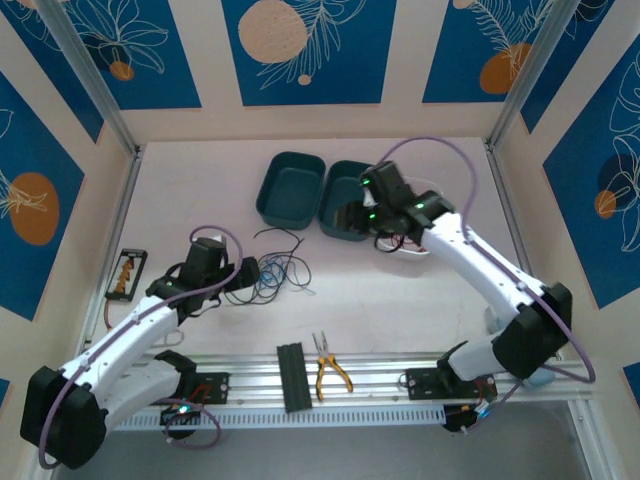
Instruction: Untangle the cables
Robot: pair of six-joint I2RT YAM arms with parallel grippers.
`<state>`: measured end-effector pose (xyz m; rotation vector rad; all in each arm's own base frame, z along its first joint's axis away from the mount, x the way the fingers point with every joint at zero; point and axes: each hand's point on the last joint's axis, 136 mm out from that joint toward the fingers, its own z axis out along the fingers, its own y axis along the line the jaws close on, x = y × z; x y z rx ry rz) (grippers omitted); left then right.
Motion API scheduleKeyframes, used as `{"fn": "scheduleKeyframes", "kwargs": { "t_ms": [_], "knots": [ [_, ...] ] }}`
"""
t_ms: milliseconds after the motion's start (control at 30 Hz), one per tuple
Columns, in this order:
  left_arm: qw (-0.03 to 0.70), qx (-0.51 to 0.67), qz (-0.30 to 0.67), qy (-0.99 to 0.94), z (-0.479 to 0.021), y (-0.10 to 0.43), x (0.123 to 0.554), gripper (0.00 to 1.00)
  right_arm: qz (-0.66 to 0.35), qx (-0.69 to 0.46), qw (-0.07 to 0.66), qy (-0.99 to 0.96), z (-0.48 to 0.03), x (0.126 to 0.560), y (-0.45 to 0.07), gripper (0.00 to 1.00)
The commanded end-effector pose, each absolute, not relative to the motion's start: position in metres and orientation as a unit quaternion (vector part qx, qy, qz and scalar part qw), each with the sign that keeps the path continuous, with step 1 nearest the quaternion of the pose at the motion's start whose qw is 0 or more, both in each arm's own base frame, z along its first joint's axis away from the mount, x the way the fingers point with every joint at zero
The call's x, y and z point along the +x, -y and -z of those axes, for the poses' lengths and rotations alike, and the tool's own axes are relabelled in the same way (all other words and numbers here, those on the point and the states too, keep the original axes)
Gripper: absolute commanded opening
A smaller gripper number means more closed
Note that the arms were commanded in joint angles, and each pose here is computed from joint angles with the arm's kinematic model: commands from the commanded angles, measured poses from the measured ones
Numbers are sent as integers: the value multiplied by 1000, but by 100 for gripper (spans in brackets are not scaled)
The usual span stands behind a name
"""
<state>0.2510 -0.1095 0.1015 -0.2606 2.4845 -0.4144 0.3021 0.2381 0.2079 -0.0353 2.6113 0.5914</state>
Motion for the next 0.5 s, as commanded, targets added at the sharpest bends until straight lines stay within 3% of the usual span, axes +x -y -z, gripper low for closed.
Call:
{"fn": "scheduleKeyframes", "kwargs": {
  "t_ms": [0, 233, 467],
  "knots": [
    [279, -102, 177, -938, -93, 114, 246, 95, -227, -40, 160, -960, -171, 284, -279, 52],
    [261, -119, 173, -942, -76, 106, 234, 87, -235, -56, 61, -969, -117, 265, -342, 45],
    [248, -138, 178, -942, -61, 102, 221, 80, -228, -57, 12, -972, -83, 256, -379, 35]
  ]
}}
